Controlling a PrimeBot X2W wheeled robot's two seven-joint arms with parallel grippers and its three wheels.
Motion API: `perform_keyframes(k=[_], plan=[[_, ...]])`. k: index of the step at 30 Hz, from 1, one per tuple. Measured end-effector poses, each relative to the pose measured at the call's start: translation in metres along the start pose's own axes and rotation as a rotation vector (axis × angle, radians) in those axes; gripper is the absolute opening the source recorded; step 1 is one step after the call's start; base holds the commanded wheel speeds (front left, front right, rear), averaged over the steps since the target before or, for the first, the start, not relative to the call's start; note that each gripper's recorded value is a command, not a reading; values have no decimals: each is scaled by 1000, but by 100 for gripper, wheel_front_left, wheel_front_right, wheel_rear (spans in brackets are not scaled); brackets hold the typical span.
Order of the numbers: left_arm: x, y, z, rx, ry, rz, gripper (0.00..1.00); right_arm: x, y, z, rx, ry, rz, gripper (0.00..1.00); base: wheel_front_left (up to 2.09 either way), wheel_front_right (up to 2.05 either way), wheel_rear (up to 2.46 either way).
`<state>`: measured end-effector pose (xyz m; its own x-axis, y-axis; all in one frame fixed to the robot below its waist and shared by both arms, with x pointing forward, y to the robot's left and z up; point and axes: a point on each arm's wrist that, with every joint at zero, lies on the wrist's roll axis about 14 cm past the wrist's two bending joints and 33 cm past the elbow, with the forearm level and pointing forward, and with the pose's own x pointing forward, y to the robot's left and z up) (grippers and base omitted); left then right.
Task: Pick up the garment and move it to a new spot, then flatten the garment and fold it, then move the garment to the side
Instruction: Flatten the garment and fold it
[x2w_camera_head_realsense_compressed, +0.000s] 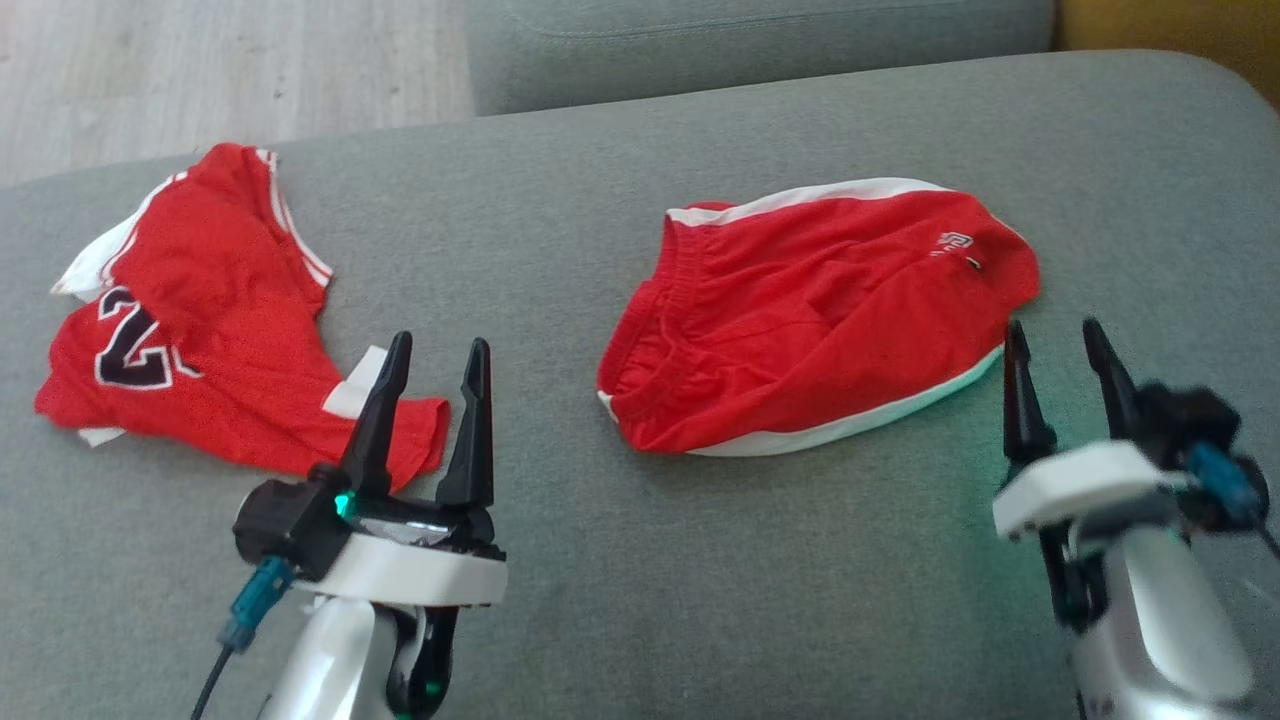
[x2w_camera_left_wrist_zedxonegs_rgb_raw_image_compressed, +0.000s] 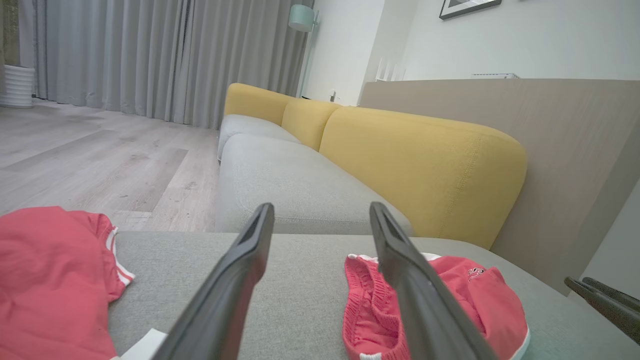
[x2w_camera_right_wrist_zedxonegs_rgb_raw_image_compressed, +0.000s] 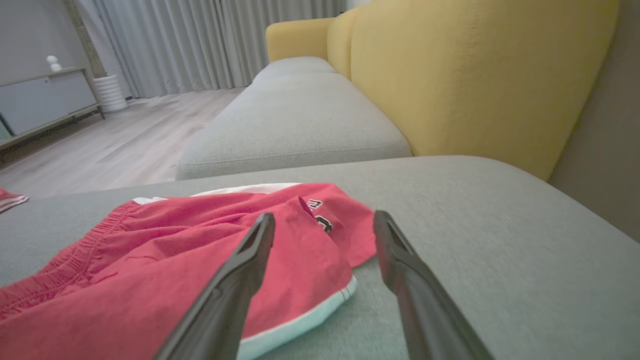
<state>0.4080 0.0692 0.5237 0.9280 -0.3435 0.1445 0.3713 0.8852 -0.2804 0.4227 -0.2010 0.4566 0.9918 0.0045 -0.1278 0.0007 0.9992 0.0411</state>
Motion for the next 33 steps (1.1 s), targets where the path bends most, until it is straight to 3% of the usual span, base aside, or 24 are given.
perform_keyframes(k=[8,20,26,33], plan=[[3,-6,-9,-4,21,-22,100,-31,-6,-22,44,53,-25,100,0,0,0],[5,8,-21,-6,55,8,100,2,-30,-39,100,181,-108,100,0,0,0],[6,15,-21,1,56,23,100,20,-26,-59,135,279,-115,100,0,0,0],[2,26,-25,3,70,53,100,31,-18,-84,102,387,-101,100,0,0,0]])
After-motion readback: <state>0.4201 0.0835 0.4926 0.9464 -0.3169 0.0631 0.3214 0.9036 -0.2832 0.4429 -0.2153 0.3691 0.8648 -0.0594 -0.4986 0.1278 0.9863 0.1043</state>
